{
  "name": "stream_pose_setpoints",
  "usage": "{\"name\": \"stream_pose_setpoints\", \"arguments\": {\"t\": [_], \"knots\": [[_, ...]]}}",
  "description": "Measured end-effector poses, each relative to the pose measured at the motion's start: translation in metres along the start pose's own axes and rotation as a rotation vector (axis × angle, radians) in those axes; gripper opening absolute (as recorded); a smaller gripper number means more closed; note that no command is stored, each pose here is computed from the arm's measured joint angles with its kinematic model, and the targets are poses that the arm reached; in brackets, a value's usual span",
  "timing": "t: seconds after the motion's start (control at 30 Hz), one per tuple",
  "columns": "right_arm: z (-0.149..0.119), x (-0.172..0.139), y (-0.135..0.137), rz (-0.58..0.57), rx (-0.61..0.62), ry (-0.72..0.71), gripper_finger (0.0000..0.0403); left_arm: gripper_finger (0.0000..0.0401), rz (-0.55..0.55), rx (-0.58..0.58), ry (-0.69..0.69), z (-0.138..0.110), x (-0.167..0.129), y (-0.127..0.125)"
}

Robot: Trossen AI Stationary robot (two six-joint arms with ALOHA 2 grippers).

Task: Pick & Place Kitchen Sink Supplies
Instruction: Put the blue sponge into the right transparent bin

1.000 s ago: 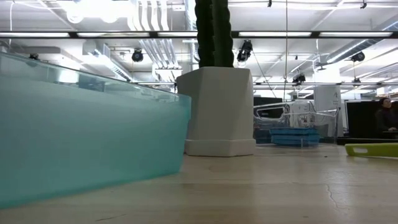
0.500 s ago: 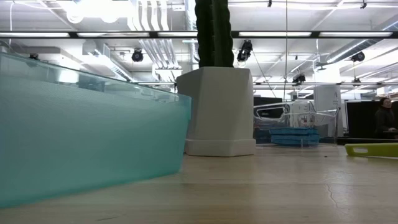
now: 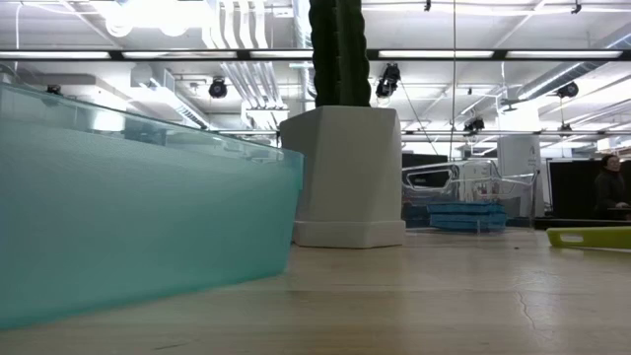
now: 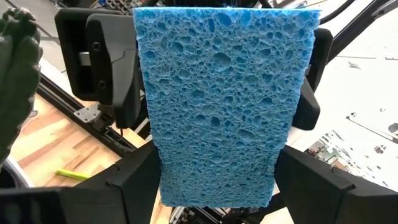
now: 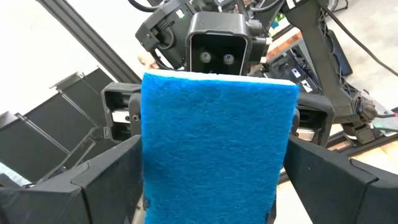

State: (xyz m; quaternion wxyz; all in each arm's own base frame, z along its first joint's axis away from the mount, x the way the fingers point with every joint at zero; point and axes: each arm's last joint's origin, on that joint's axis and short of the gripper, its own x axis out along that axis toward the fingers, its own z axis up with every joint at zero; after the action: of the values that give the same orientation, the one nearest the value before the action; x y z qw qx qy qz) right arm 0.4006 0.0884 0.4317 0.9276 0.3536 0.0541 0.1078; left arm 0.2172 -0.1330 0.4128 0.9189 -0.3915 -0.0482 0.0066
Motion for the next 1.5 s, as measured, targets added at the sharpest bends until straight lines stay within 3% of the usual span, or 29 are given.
{"name": "stream_pose_setpoints", "arguments": {"t": [0.43,1.0,1.5], "knots": [[0.0,0.0,0.0,0.002,-0.003,0.0,0.0287,0.028,0.001,-0.003,0.001,0.0,0.0,0.0],[0.009,-0.006,0.009,0.029,-0.032,-0.018,0.0277,0.029,-0.023,-0.02,0.009,0.001,0.0,-0.001],[0.042,-0.031,0.036,0.16,-0.061,-0.032,0.0277,0.0309,-0.05,0.005,0.104,-0.006,-0.001,0.001]]}}
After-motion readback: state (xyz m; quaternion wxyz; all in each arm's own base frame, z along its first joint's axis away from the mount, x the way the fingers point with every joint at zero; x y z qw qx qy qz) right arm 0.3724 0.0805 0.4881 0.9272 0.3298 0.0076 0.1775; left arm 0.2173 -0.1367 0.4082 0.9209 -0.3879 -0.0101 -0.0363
